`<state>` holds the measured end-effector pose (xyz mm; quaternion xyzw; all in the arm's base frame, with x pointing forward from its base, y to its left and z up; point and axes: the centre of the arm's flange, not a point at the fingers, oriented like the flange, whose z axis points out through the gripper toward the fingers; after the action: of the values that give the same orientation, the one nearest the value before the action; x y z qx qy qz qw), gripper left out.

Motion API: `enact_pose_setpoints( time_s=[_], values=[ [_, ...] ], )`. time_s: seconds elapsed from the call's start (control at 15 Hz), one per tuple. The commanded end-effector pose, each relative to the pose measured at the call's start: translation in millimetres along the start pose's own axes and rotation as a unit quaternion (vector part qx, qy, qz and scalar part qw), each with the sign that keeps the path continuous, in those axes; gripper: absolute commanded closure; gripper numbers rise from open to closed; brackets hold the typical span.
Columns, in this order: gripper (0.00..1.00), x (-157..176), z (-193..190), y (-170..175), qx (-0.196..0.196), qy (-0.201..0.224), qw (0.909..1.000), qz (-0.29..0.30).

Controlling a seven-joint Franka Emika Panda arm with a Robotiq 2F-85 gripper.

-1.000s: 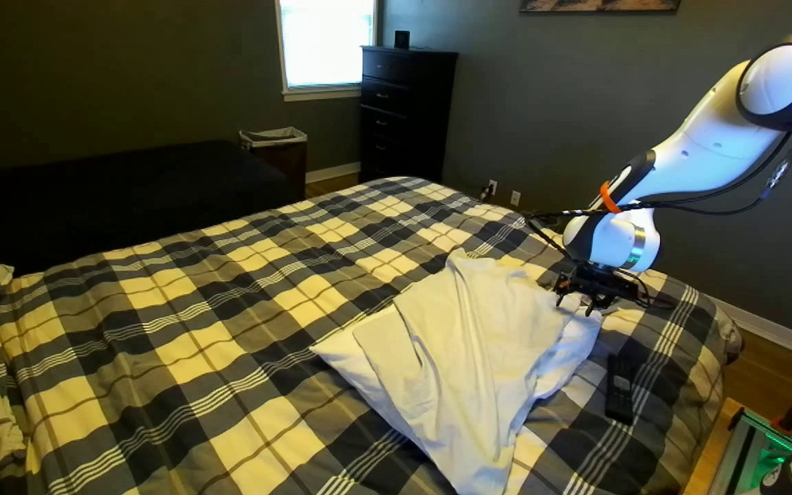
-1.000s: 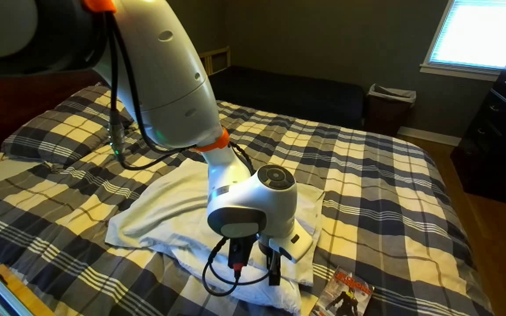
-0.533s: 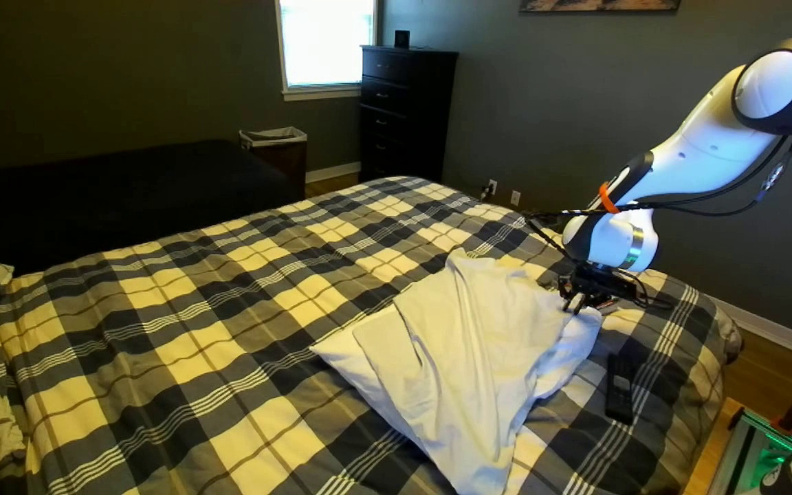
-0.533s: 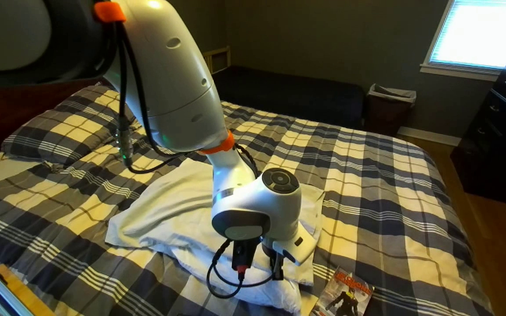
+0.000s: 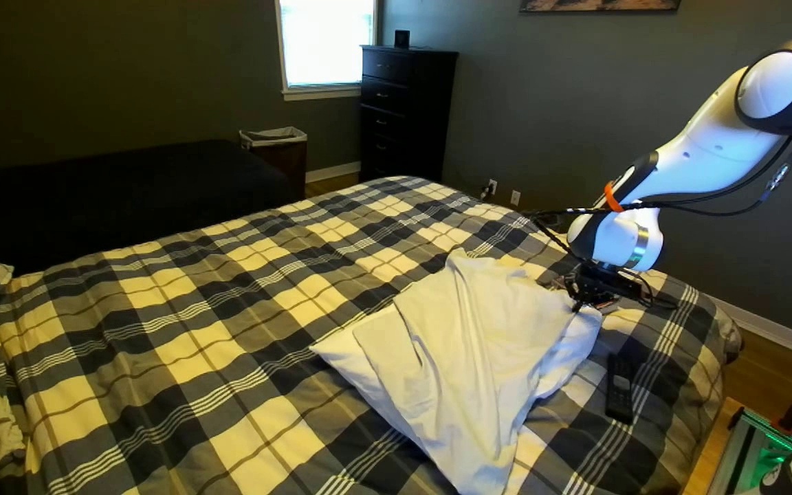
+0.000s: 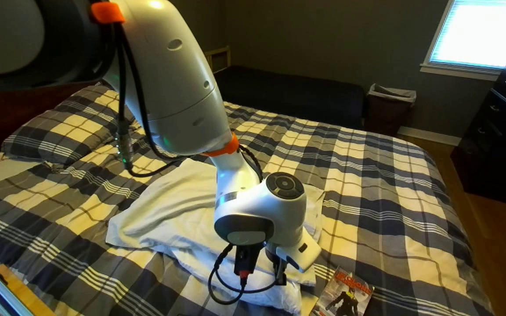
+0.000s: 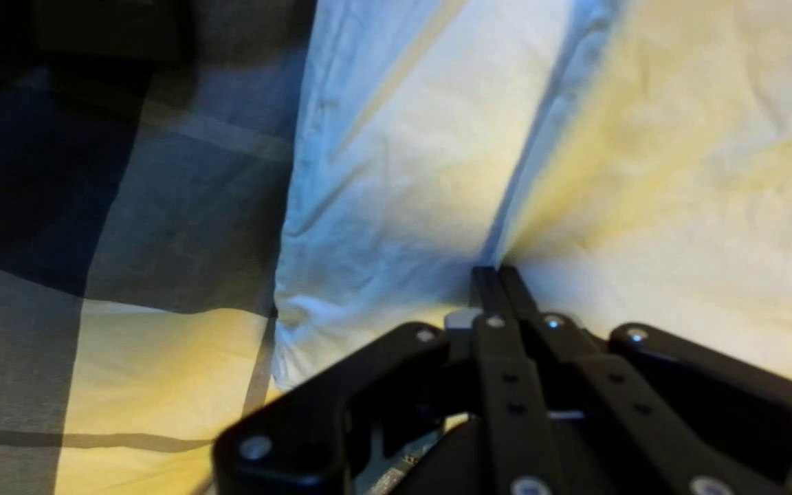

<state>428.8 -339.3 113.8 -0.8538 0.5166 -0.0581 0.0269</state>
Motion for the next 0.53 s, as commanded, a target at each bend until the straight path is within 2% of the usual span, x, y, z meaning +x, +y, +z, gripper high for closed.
enact_pose_setpoints(
  time_s=[0.0, 0.47],
  values=[
    [1.00, 2, -11, 19, 0.005, -0.011, 0.9998, 0.014],
    [1.00, 1, -23, 43, -0.014, -0.001, 0.9993, 0.033]
  ],
)
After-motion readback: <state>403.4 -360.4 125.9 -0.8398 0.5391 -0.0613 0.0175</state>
